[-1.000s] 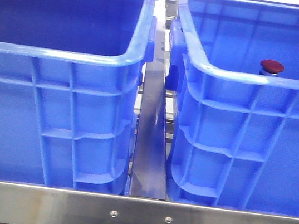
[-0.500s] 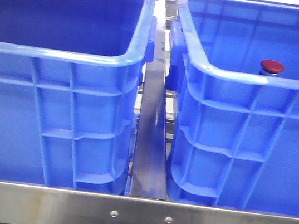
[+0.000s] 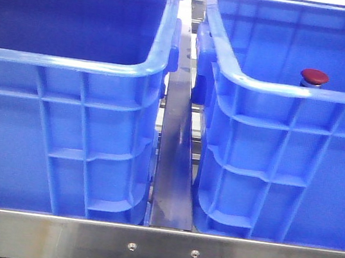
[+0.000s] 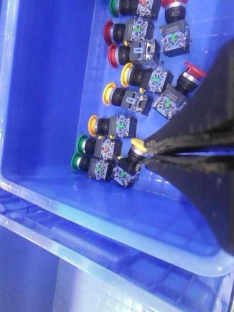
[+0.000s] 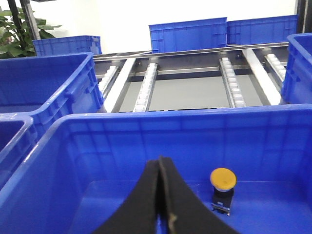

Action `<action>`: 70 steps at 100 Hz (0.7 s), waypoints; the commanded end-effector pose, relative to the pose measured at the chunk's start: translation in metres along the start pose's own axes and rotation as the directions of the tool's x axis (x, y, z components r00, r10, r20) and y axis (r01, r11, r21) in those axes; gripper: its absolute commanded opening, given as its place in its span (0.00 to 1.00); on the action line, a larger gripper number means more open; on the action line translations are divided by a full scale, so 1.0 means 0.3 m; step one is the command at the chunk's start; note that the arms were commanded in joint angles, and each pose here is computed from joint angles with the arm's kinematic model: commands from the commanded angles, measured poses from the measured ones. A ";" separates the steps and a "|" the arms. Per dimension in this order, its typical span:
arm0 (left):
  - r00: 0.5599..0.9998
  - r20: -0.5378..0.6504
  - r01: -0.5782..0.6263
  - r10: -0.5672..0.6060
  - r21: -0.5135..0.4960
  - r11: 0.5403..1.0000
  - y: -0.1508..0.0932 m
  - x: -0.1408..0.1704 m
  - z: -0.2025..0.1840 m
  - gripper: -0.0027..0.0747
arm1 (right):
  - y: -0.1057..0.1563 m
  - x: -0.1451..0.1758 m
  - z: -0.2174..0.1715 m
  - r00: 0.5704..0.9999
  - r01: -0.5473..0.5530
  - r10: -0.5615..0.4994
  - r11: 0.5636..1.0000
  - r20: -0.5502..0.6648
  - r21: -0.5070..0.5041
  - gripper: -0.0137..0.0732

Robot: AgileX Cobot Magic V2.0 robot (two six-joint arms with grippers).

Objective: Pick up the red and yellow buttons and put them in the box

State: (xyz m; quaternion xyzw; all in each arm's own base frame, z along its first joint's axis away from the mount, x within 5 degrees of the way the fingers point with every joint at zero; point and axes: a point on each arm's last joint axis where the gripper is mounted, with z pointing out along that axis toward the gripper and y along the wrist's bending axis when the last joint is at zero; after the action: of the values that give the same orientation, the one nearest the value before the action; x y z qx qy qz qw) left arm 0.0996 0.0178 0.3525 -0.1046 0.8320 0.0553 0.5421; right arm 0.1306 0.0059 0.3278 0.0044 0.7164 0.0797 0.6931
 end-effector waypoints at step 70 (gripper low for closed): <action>0.996 0.088 0.000 -0.002 0.024 1.000 -0.005 -0.043 -0.015 0.01 | 0.017 -0.029 -0.004 1.000 -0.011 0.013 0.999 0.026 -0.044 0.04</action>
State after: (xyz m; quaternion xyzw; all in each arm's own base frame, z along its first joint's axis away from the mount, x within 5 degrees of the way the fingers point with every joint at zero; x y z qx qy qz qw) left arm 0.0996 0.0177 0.3524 -0.1040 0.8321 0.0551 0.5419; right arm 0.1303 0.0084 0.3278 -0.0048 0.7163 0.0902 0.6920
